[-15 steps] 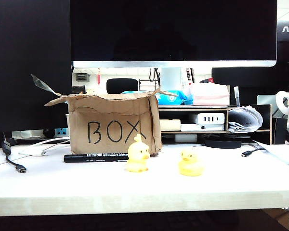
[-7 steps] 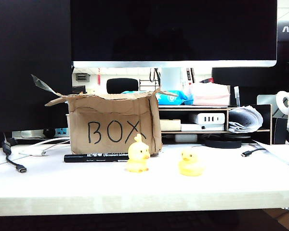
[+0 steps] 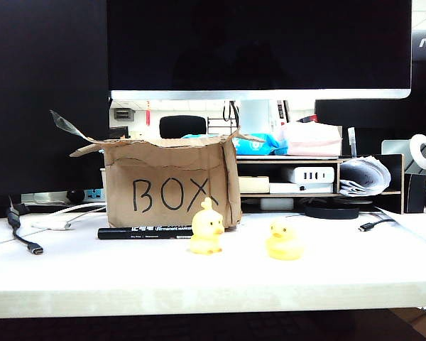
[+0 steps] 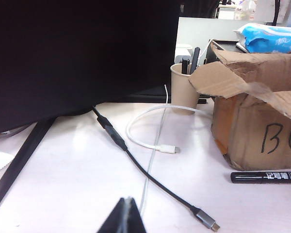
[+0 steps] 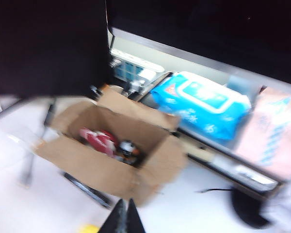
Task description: Put the doll that is least similar in color compared to the others into the paper box.
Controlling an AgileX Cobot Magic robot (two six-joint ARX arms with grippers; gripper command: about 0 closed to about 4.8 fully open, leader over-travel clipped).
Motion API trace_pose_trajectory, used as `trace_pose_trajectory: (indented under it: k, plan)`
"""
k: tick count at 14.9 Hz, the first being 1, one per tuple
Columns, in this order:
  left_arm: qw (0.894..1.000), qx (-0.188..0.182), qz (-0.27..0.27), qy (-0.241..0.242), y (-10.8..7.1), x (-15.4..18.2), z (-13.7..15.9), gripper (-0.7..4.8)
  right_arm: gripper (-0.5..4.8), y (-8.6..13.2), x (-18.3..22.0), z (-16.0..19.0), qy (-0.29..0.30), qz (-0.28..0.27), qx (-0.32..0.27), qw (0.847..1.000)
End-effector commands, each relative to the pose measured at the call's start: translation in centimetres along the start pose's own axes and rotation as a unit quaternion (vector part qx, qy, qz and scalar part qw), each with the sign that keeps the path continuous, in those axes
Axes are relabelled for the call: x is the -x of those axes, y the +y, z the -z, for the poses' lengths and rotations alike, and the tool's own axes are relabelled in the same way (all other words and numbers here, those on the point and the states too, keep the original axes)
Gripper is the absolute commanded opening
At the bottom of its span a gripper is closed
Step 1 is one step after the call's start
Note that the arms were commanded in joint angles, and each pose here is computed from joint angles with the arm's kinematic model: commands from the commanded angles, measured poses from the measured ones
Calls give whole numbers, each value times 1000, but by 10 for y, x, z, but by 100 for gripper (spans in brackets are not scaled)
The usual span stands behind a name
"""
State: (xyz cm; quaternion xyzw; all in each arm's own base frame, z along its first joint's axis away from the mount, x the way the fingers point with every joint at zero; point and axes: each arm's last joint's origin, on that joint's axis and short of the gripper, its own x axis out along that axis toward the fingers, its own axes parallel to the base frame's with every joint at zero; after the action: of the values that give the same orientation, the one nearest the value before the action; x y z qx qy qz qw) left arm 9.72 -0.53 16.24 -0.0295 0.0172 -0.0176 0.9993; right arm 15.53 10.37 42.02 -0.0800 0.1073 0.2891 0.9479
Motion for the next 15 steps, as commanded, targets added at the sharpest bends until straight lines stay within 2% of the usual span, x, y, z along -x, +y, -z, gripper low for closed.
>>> trace_pose_trajectory:
  k: [1, 3, 4, 5, 6, 7, 11, 15]
  plan:
    - [1000, 0, 2, -5, 0, 0, -1, -5, -5, -30, 28, 12, 8, 115, 18, 993]
    - [1000, 0, 6, -5, 0, 0, -1, -5, -5, -48, 58, 33, -54, 131, -60, 988]
    - [1000, 0, 6, -5, 0, 0, -1, -5, -5, -55, 69, 49, -81, 168, -92, 978]
    - [1000, 0, 2, -6, 0, 0, -1, -5, -5, -58, 74, 66, -90, 214, -96, 968]
    - [1000, 0, 3, -5, 0, 0, -1, -5, -5, -56, 75, 99, -88, 258, -79, 959]
    - [1000, 0, 2, -6, 0, 0, -1, -5, -5, -53, 75, 117, -88, 275, -80, 954]
    - [1000, 0, 3, -6, 0, 0, -1, -5, -5, -40, 62, 210, -113, 293, -84, 946]
    - [1000, 0, 3, -5, 0, 0, -1, -5, -5, -35, 48, 260, -111, 291, -102, 945]
